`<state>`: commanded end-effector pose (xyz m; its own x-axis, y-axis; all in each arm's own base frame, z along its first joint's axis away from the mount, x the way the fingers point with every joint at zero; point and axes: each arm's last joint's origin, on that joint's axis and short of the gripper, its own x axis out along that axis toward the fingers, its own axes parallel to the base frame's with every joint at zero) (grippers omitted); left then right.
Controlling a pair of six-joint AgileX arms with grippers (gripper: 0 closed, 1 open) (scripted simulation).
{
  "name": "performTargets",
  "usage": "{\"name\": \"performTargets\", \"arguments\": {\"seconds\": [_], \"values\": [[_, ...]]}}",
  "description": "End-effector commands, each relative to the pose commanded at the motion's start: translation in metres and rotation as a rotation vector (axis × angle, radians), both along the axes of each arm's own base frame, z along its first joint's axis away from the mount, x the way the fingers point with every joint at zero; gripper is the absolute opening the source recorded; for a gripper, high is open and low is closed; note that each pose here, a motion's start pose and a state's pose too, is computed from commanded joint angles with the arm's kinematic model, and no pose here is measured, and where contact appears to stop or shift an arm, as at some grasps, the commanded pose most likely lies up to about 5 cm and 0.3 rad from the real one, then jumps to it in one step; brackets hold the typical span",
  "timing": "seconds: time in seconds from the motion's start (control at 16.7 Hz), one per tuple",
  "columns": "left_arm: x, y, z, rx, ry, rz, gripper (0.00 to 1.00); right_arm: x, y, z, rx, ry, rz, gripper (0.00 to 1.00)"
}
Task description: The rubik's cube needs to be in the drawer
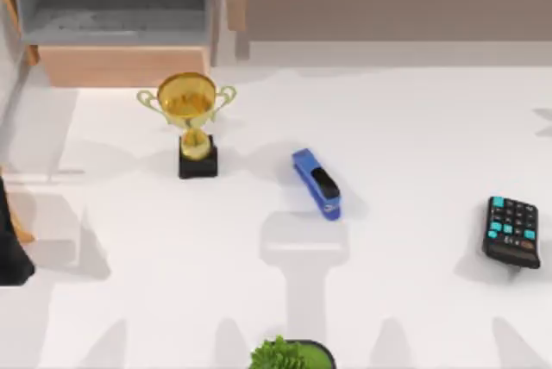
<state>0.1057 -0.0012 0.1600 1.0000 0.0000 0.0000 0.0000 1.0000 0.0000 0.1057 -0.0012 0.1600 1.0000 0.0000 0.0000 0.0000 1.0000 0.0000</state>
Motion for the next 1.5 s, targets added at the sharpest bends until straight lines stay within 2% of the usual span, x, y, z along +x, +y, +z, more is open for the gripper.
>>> {"name": "performTargets", "arguments": {"seconds": [0.18, 0.3, 0.42, 0.6, 0.72, 0.84, 1.02, 1.2, 1.32, 1.5], "values": [[0.000, 0.000, 0.003, 0.001, -0.002, 0.000, 1.00, 0.000, 0.000, 0.000, 0.000, 0.000, 0.000, 1.00], [0.001, -0.002, 0.016, 0.006, -0.013, 0.000, 1.00, 0.000, 0.000, 0.000, 0.000, 0.000, 0.000, 1.00], [0.004, -0.005, 0.041, 0.011, -0.035, 0.002, 1.00, 0.000, 0.000, 0.000, 0.000, 0.000, 0.000, 1.00], [0.019, -0.014, 0.093, 0.012, -0.079, 0.009, 1.00, 0.000, 0.000, 0.000, 0.000, 0.000, 0.000, 1.00], [0.041, -0.026, 0.133, 0.004, -0.106, 0.013, 1.00, 0.000, 0.000, 0.000, 0.000, 0.000, 0.000, 1.00], [0.077, -0.047, 0.167, -0.005, -0.120, 0.014, 1.00, 0.000, 0.000, 0.000, 0.000, 0.000, 0.000, 1.00], [0.149, -0.103, 0.194, -0.014, -0.115, 0.007, 1.00, 0.000, 0.000, 0.000, 0.000, 0.000, 0.000, 1.00], [0.217, -0.185, 0.179, -0.013, -0.088, -0.007, 1.00, 0.000, 0.000, 0.000, 0.000, 0.000, 0.000, 1.00], [0.249, -0.244, 0.148, -0.010, -0.068, -0.019, 1.00, 0.000, 0.000, 0.000, 0.000, 0.000, 0.000, 1.00], [0.269, -0.322, 0.090, -0.009, -0.043, -0.033, 1.00, 0.000, 0.000, 0.000, 0.000, 0.000, 0.000, 1.00]]}}
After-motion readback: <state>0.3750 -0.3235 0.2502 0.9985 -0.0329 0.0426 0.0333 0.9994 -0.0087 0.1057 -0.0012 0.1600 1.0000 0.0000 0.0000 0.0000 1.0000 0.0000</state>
